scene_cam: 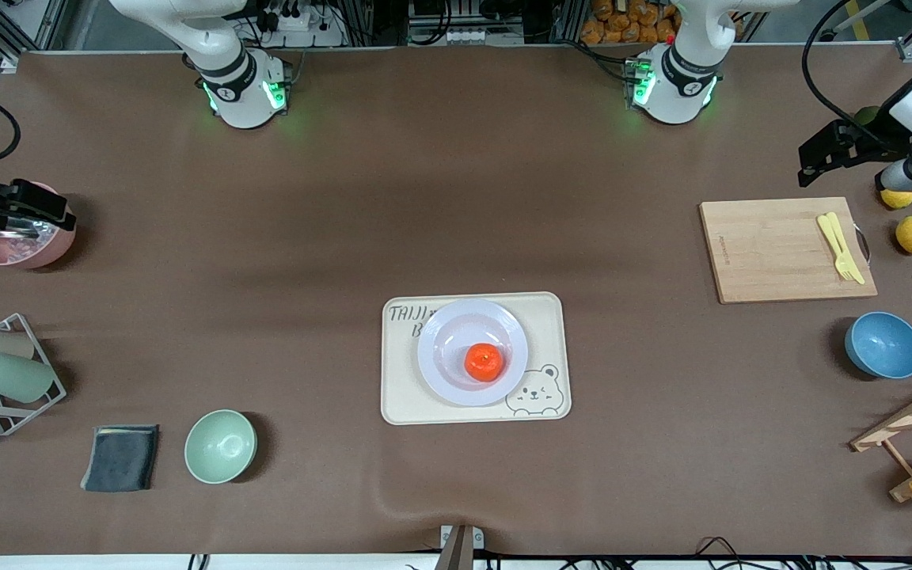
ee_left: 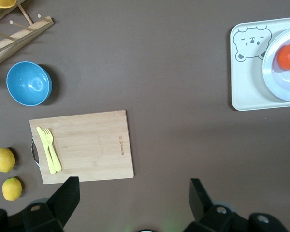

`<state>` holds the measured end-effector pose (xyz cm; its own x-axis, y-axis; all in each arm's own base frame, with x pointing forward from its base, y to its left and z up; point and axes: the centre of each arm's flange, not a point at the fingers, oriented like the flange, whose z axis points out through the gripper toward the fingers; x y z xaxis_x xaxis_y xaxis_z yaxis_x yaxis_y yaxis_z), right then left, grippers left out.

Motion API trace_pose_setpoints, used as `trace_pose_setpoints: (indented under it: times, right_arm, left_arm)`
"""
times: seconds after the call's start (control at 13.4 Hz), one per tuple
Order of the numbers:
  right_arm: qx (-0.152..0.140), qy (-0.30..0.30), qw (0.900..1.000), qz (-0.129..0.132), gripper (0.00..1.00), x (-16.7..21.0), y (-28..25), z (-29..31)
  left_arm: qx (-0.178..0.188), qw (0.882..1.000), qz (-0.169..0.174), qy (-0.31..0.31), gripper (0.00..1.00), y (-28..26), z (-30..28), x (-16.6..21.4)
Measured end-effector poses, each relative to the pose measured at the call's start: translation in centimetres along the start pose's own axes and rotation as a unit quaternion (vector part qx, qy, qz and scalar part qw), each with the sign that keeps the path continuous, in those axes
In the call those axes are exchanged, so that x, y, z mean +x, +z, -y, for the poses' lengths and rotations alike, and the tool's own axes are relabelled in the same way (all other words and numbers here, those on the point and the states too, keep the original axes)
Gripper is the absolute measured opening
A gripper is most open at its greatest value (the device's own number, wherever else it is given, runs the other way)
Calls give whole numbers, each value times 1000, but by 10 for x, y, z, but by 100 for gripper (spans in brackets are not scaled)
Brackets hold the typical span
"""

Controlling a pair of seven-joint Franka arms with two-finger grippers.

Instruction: Place orange and plate with both arms

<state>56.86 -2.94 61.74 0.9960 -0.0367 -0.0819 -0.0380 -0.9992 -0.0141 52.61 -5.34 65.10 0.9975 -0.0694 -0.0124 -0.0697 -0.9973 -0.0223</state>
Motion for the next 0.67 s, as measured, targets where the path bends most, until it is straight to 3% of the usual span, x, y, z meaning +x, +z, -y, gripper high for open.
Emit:
trace_pose_setpoints:
  times: [0.67]
  right_arm:
    - [-3,-7,1000,1,100,0,0,7]
  left_arm:
    - [0,1000,1,0,100,1,0,0]
